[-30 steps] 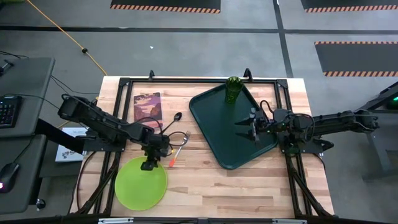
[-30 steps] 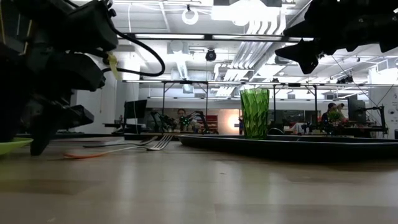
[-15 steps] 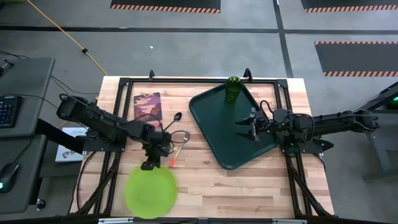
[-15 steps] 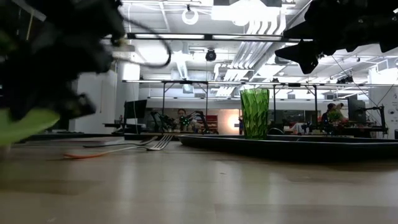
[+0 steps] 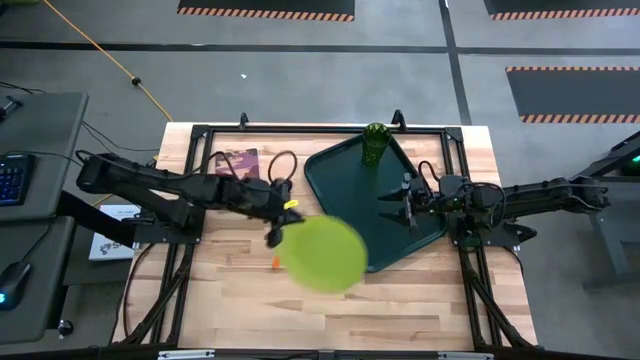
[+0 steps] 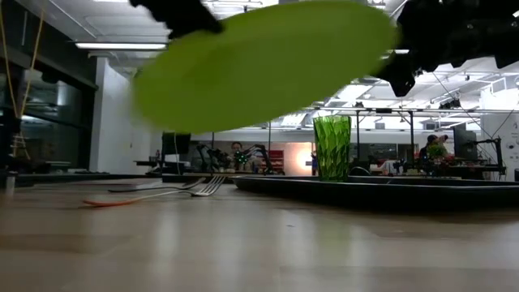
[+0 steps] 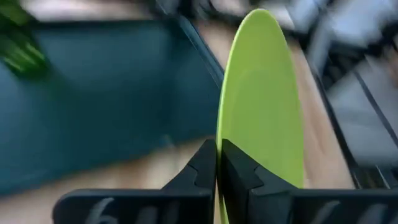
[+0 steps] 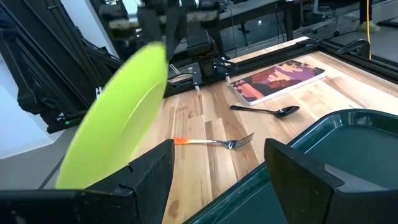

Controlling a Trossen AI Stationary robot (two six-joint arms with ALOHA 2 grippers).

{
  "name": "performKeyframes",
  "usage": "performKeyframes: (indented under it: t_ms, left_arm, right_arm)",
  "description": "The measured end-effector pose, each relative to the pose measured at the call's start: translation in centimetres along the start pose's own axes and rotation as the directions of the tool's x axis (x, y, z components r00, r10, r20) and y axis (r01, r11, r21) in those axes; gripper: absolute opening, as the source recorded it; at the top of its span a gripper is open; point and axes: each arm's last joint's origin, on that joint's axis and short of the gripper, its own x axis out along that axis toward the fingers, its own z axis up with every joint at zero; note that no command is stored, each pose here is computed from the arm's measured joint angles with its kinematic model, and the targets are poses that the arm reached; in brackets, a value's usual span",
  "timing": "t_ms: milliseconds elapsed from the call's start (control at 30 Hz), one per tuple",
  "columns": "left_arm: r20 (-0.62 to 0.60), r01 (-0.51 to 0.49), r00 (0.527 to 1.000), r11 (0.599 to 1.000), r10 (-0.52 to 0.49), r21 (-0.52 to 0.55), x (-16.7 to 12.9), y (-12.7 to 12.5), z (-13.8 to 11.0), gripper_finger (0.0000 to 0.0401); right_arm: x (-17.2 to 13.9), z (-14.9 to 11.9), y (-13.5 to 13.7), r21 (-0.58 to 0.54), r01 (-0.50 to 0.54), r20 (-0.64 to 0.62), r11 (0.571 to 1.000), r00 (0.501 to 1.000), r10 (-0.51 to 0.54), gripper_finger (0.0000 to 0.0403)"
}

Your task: Pick and place plate/cup/fork/spoon on tray

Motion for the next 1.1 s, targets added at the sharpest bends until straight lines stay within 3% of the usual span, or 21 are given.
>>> performKeyframes:
  t_ms: [100, 233, 367, 533, 667, 867, 1100]
  left_arm:
    - [0.084, -0.115, 0.989, 0.991, 0.121, -0.075, 1.3, 0.7, 0.6, 0.0001]
    - [0.092, -0.185, 0.975, 0.969, 0.201, -0.164, 4.0, 1.8, 0.2, 0.0001]
    - [0.092, -0.190, 0.972, 0.953, 0.216, -0.234, 7.7, 2.5, -0.8, 0.0001]
    - [0.188, -0.120, 0.965, 0.944, 0.184, -0.306, 11.4, 4.0, -1.3, 0.0001]
    - [0.215, -0.128, 0.953, 0.925, 0.215, -0.357, 13.1, 5.8, -1.9, 0.0000]
    - [0.145, -0.176, 0.954, 0.881, 0.263, -0.439, 15.5, 8.1, -4.1, 0.0004]
    - [0.160, -0.196, 0.944, 0.880, 0.289, -0.432, 17.2, 9.7, -5.5, 0.0028]
  right_arm:
    - [0.0, 0.3, 0.1, -0.002, -0.010, 0.032, 1.000, 0.999, 0.010, 0.0240]
    - [-0.3, 1.1, 0.4, -0.025, -0.053, 0.095, 0.998, 0.994, 0.055, 0.0240]
    - [-1.2, 1.7, 0.7, -0.073, -0.078, 0.142, 0.994, 0.986, 0.087, 0.0240]
    - [-1.9, 2.0, 0.9, -0.101, -0.078, 0.166, 0.992, 0.982, 0.094, 0.0240]
    - [-1.9, 1.8, 0.8, -0.096, -0.074, 0.136, 0.993, 0.987, 0.087, 0.0240]
    - [-1.8, 1.3, 0.6, -0.091, -0.065, 0.094, 0.994, 0.993, 0.073, 0.0240]
    - [-1.8, 1.4, 0.6, -0.090, -0.064, 0.095, 0.994, 0.993, 0.073, 0.0240]
